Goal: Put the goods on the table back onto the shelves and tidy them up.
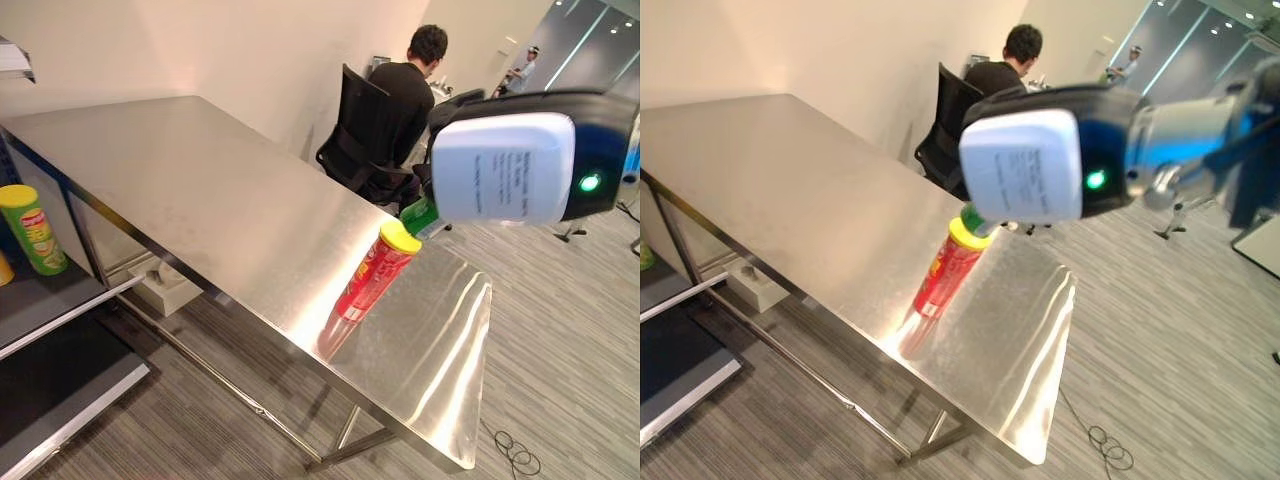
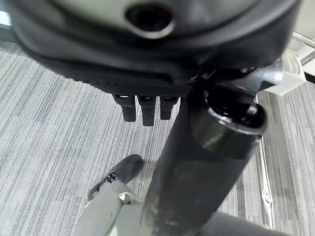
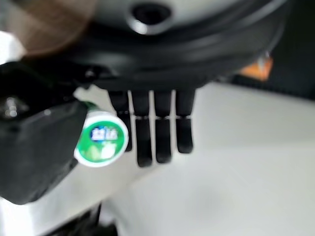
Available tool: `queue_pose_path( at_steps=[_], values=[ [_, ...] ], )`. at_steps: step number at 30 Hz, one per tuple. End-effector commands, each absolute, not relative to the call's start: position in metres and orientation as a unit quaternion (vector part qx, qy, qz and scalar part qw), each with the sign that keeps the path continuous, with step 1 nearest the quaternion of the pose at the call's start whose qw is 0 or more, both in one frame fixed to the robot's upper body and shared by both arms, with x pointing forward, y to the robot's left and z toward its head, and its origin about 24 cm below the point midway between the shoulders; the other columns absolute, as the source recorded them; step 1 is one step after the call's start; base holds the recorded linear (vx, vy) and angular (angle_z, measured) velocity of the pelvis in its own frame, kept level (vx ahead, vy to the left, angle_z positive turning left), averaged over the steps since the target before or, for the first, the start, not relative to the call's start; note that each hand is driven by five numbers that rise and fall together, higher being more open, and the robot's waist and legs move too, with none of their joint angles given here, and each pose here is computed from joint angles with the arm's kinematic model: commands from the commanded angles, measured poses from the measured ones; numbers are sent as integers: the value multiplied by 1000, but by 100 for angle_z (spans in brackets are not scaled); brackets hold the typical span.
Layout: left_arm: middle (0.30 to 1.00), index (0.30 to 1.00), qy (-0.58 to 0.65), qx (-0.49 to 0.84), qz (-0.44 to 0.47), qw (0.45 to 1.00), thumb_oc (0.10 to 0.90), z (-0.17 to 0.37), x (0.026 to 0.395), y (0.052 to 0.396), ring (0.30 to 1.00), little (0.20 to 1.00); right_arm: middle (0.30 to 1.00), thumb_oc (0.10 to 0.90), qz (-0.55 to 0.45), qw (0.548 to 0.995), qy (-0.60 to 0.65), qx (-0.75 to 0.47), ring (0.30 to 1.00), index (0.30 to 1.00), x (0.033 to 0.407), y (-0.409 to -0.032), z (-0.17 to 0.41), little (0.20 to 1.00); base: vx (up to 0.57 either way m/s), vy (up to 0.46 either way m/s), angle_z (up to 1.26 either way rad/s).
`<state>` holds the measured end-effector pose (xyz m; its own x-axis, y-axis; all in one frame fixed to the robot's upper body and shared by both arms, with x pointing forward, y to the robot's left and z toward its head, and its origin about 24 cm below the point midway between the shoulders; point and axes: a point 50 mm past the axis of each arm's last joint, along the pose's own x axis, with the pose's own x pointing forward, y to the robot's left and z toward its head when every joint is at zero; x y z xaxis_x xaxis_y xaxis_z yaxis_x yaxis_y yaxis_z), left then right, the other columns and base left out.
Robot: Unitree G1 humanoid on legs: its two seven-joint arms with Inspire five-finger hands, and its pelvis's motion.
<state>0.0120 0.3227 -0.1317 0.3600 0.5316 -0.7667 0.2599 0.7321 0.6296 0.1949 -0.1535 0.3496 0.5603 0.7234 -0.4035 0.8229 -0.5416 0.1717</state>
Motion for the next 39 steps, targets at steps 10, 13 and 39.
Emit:
queue_pose_path(
  at_steps=[10,13,39],
  values=[
    [900,900,484,380,83,784,800,-135,55,300,900,900,300,400,-65,196,554,807,300,300,165,-118,375,300,-29,11,21],
    [900,900,475,385,90,786,800,-133,61,302,900,900,300,400,-76,200,580,786,300,300,159,-110,369,300,-127,-47,12],
    [900,900,300,598,-130,732,800,-108,133,290,900,900,300,400,-92,161,614,767,300,300,150,-90,355,300,-110,298,42]
  ],
)
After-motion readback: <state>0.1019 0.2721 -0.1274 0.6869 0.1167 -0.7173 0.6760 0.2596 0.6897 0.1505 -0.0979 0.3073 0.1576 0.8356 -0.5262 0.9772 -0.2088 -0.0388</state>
